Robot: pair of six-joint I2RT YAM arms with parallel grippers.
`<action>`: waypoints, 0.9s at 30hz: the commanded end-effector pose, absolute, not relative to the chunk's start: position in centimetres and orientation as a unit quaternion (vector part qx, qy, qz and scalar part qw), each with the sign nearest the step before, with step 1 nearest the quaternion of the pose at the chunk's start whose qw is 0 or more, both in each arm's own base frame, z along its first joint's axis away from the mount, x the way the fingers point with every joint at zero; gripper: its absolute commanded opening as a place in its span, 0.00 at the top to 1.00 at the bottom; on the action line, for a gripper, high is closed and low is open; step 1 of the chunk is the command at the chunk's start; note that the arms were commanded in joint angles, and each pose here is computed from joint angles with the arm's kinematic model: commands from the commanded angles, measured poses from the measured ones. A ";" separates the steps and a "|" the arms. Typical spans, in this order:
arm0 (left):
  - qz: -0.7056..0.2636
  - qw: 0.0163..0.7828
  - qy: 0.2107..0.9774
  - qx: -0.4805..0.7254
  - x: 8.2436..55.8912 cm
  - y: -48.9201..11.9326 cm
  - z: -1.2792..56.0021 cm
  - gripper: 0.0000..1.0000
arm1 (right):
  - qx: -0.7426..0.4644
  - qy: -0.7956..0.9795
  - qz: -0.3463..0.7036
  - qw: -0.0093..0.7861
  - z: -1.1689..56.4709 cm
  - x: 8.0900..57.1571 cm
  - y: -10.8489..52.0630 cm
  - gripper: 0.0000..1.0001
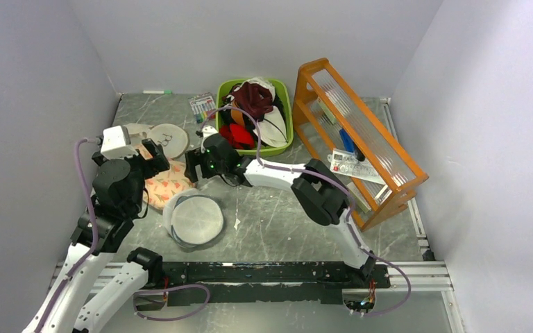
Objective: Unzip the laundry bag and remove the bra
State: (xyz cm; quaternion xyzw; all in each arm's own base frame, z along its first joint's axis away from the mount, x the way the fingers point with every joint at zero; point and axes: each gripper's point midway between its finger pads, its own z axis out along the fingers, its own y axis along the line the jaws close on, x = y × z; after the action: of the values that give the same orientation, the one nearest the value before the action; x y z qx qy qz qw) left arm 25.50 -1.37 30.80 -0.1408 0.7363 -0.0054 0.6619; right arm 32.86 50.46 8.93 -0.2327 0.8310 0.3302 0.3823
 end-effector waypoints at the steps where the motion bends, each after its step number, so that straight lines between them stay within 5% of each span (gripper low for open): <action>1: 0.000 0.665 0.734 -0.138 26.1 -1.3 30.8 0.01 | -0.233 0.823 0.364 0.369 8.8 33.4 52.9 0.17; 6: -0.009 0.660 0.741 -0.127 26.7 -2.0 30.5 0.01 | -0.225 0.822 0.404 0.334 7.3 32.3 54.4 0.26; 15: -0.025 0.655 0.745 -0.126 27.5 -2.1 30.3 0.01 | -0.204 0.798 0.492 0.281 6.9 30.7 57.9 0.62; 20: -0.026 0.660 0.740 -0.127 27.2 -1.9 30.5 0.01 | -0.177 0.775 0.535 0.286 9.2 31.7 60.3 0.81; 27: -0.032 0.664 0.736 -0.127 27.2 -2.0 30.8 0.01 | -0.173 0.734 0.574 0.319 14.6 32.9 61.8 0.93</action>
State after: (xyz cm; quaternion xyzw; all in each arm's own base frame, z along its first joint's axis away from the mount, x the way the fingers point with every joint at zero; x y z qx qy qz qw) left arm 26.93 -1.78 29.70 -0.1265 0.7507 -0.0164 0.6482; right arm 32.20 60.65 8.92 -0.1763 0.7799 0.5307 0.2812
